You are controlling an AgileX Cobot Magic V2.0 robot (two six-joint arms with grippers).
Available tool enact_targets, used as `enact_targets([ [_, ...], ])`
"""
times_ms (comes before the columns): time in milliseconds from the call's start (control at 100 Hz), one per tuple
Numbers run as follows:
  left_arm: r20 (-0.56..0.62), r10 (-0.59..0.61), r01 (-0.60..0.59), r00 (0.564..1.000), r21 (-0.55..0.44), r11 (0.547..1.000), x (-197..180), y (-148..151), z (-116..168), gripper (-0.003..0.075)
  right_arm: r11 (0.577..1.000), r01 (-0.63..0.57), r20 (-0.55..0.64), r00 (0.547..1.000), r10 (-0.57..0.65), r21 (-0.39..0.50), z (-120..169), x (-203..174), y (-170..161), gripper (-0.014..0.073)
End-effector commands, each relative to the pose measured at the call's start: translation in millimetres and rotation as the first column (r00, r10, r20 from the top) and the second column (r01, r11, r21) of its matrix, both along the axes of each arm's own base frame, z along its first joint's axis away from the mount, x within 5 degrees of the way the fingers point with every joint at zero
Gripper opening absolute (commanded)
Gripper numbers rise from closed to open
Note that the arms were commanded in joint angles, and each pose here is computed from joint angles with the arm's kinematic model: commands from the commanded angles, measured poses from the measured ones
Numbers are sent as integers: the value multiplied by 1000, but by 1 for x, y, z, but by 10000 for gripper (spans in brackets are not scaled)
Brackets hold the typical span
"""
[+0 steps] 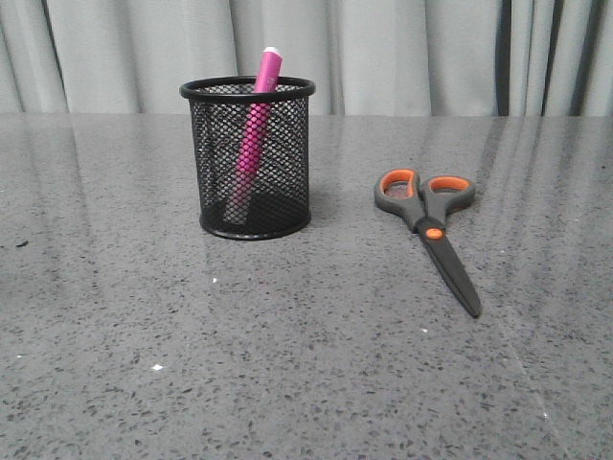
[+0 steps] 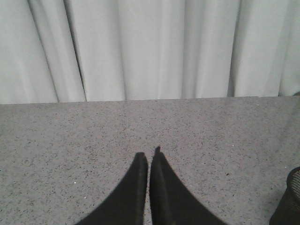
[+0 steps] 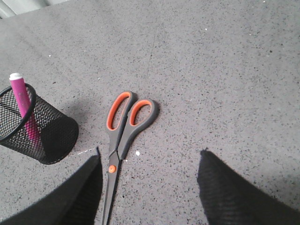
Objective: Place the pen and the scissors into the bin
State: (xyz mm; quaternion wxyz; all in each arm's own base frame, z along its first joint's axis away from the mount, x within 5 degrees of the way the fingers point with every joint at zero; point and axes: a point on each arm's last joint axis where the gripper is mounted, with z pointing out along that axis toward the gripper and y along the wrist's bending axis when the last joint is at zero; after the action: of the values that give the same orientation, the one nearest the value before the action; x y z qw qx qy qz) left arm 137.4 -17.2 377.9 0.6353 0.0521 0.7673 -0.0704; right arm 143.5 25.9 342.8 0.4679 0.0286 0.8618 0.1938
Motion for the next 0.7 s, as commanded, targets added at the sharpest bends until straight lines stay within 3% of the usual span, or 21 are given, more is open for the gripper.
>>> enact_targets([
  [0, 110, 43, -39, 993, -35, 999, -5, 4, 11, -22, 999, 41, 106, 993, -43, 21, 16, 5, -3, 400],
  [370, 91, 39, -36, 995, -38, 999, -6, 3, 5, -22, 999, 25, 86, 996, -29, 42, 15, 4, -1, 400],
  [690, 91, 39, -36, 995, -39, 999, -6, 3, 5, -22, 984, -176, -143, 975, 170, -30, 16, 32, 8, 400],
])
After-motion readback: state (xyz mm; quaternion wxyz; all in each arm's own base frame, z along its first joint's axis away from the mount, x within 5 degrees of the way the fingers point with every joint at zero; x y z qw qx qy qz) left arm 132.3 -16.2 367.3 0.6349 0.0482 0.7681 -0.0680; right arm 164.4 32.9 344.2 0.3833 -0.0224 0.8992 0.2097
